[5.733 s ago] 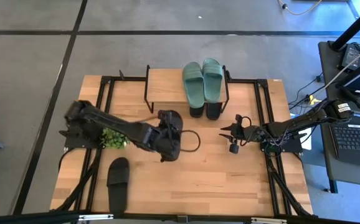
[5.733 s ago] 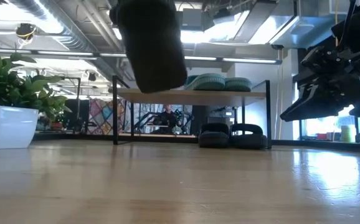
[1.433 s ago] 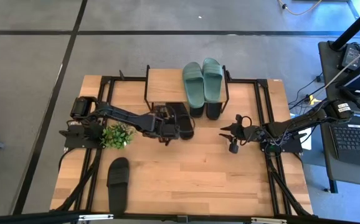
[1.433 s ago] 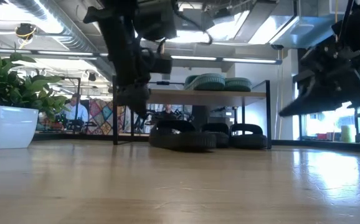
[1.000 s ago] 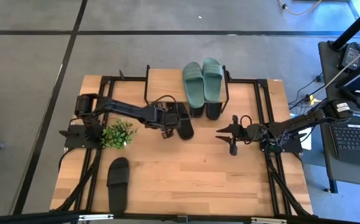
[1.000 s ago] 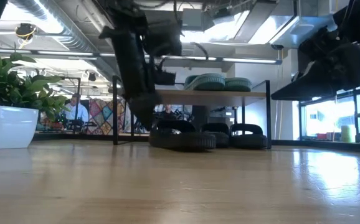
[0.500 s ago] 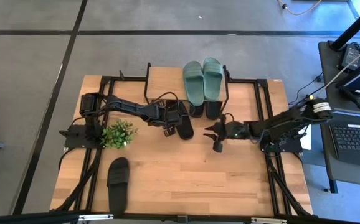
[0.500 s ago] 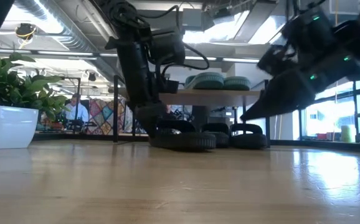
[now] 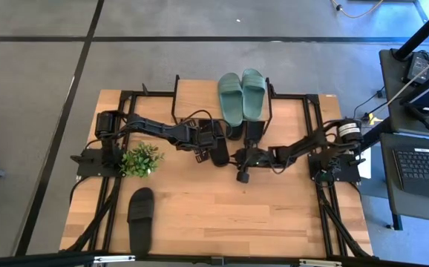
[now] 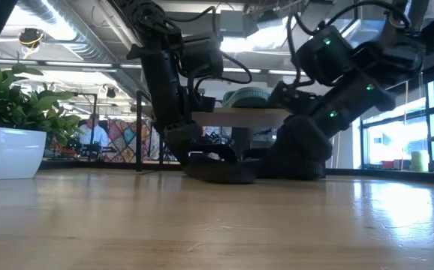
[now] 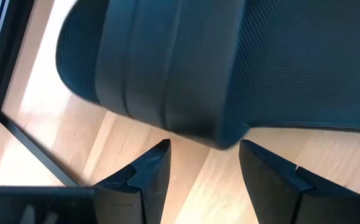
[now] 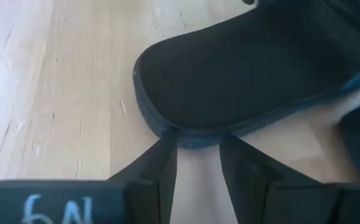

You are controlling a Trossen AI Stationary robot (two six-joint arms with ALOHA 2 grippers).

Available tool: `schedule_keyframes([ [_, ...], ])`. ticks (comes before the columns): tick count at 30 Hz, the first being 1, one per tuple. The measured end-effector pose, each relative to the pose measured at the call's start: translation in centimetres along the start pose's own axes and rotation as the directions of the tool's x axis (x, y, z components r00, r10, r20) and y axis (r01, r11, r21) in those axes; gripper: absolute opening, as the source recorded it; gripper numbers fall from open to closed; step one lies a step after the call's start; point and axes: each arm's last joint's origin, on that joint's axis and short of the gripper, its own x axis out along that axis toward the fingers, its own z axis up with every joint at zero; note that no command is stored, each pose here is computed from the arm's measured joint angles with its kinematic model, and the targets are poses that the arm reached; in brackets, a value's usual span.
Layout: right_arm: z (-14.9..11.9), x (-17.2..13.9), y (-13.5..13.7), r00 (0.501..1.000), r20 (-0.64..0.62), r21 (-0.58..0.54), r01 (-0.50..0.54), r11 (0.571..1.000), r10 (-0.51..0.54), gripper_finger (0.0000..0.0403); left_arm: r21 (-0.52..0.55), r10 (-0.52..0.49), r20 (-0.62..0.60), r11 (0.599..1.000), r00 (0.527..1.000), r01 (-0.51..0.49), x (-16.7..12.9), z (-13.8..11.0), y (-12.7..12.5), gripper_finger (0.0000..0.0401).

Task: Pick and place slides into the shelf
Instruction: Put the black slide under the shelf

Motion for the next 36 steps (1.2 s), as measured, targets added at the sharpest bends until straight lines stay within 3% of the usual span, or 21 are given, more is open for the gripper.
schedule_keyframes([
  [27, 1.3, 0.8, 0.5, 0.998, 0.03, 0.004, -0.047, 0.999, 0.046, 0.0122, 0.019, 0.01, -0.004, 1.0, 1.0, -0.01, -0.2, -0.2, -0.2, 0.0181],
  [33, 1.2, 0.7, 0.8, 0.993, 0.026, -0.001, -0.115, 0.993, 0.115, 0.0122, 0.055, 0.089, -0.032, 0.995, 0.996, -0.087, -2.6, -1.4, -0.7, 0.0181],
  [36, 1.4, 0.5, 0.9, 0.985, 0.025, -0.002, -0.17, 0.985, 0.17, 0.0122, 0.047, 0.063, -0.001, 0.997, 0.998, -0.062, -4.4, -1.6, -1.2, 0.0181],
])
